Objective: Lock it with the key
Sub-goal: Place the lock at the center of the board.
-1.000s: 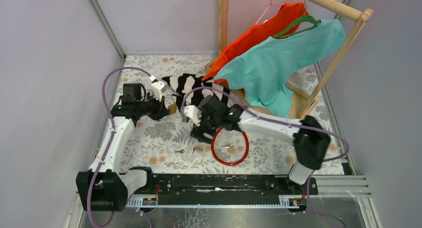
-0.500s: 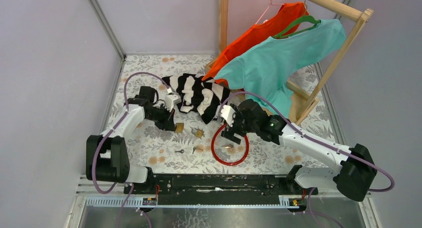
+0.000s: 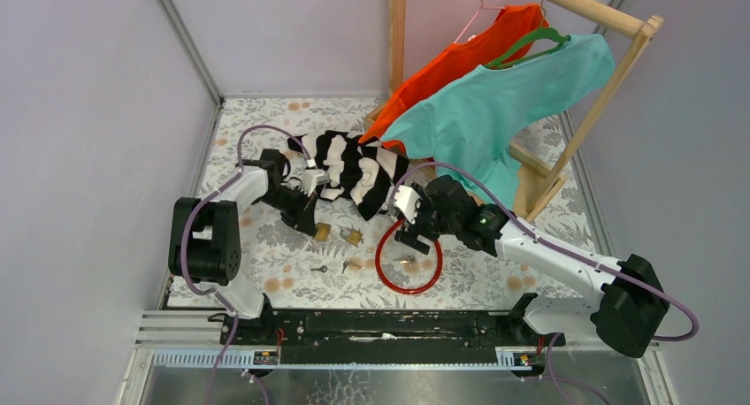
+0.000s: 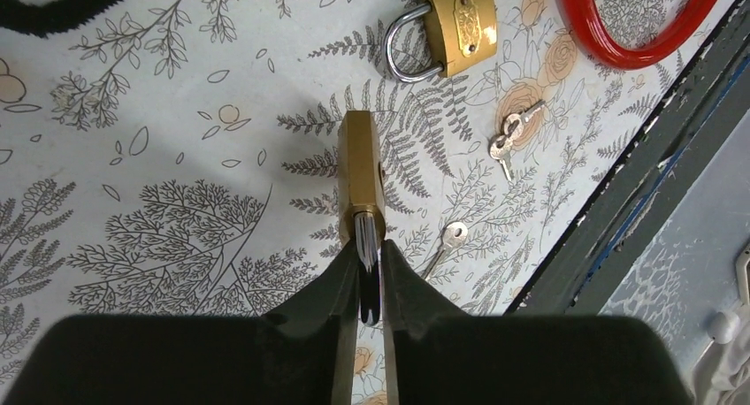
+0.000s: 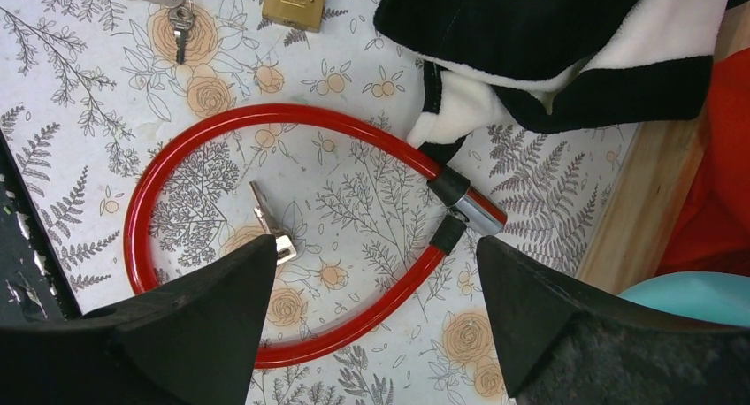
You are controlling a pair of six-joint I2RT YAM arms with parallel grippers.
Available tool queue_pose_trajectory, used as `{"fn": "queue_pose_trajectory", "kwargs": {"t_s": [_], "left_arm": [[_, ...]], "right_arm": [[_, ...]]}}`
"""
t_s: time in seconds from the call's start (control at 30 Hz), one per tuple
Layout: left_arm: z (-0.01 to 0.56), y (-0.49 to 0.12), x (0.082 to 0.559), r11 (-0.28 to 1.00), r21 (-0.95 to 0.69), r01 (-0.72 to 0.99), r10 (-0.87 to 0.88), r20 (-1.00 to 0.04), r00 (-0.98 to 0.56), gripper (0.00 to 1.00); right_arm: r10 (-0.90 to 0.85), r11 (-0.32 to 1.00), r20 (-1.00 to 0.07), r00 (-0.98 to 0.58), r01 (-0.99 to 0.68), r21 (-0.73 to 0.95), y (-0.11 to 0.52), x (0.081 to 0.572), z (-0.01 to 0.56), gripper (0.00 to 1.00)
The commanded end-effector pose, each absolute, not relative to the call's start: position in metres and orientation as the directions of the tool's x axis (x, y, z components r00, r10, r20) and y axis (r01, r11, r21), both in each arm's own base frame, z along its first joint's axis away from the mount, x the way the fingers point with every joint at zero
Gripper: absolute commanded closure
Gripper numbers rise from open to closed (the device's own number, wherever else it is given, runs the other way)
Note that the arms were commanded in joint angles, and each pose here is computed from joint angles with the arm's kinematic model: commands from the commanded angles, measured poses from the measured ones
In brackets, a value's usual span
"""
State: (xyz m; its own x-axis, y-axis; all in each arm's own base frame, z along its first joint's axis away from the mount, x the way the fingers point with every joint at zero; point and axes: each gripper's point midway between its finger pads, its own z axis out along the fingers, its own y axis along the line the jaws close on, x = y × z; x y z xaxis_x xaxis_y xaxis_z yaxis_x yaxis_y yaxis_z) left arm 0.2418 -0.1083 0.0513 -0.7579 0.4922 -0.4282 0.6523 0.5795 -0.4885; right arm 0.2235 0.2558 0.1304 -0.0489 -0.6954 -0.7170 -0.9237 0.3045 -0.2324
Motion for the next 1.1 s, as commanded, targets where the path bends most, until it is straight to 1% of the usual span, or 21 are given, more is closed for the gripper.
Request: {"fn": "queue_pose_trajectory", "kwargs": {"t_s": [0.0, 0.03, 0.23, 0.33, 0.47, 0.7, 0.83, 0.93, 1.0, 1.07], "left_arm": [[0.05, -0.111, 0.239, 0.55, -0.515, 0.657, 0.513, -0.413, -0.753, 0.79], [0.047, -0.109, 0.24, 0.558, -0.511, 0.654, 0.515, -0.405, -0.756, 0.78], [0.039, -0.098, 0.245, 0.598, -0.459, 0.657, 0.532, -0.386, -0.753, 0.61], [0.035, -0.092, 0.249, 0.618, -0.43, 0.658, 0.54, -0.377, -0.753, 0.56], [0.03, -0.084, 0.252, 0.642, -0.396, 0.657, 0.549, -0.362, -0.754, 0.5], [0.031, -0.071, 0.26, 0.679, -0.297, 0.671, 0.565, -0.373, -0.736, 0.42], [0.041, -0.061, 0.273, 0.713, -0.186, 0.676, 0.567, -0.414, -0.712, 0.36], [0.051, -0.056, 0.28, 0.732, -0.11, 0.673, 0.563, -0.46, -0.687, 0.31], [0.061, -0.05, 0.29, 0.756, -0.041, 0.653, 0.551, -0.498, -0.67, 0.26], [0.075, -0.046, 0.301, 0.772, 0.035, 0.635, 0.547, -0.546, -0.635, 0.18]], "right_arm": [[-0.681, 0.303, -0.732, -0.025, -0.919, -0.251, 0.261, 0.23, 0.134, 0.1], [-0.681, 0.305, -0.732, -0.027, -0.919, -0.249, 0.261, 0.231, 0.134, 0.1], [-0.687, 0.296, -0.726, -0.03, -0.924, -0.242, 0.261, 0.229, 0.129, 0.1], [-0.689, 0.298, -0.724, -0.028, -0.922, -0.249, 0.26, 0.23, 0.13, 0.1], [-0.677, 0.315, -0.735, -0.038, -0.917, -0.243, 0.258, 0.232, 0.134, 0.1], [-0.643, 0.362, -0.762, -0.07, -0.905, -0.222, 0.251, 0.24, 0.147, 0.09], [-0.63, 0.403, -0.773, -0.079, -0.883, -0.239, 0.241, 0.247, 0.159, 0.07], [-0.635, 0.434, -0.768, -0.085, -0.861, -0.264, 0.231, 0.25, 0.166, 0.01], [-0.647, 0.463, -0.756, -0.098, -0.838, -0.288, 0.222, 0.253, 0.169, 0.01], [-0.667, 0.499, -0.736, -0.121, -0.806, -0.319, 0.209, 0.257, 0.169, 0.01]]}}
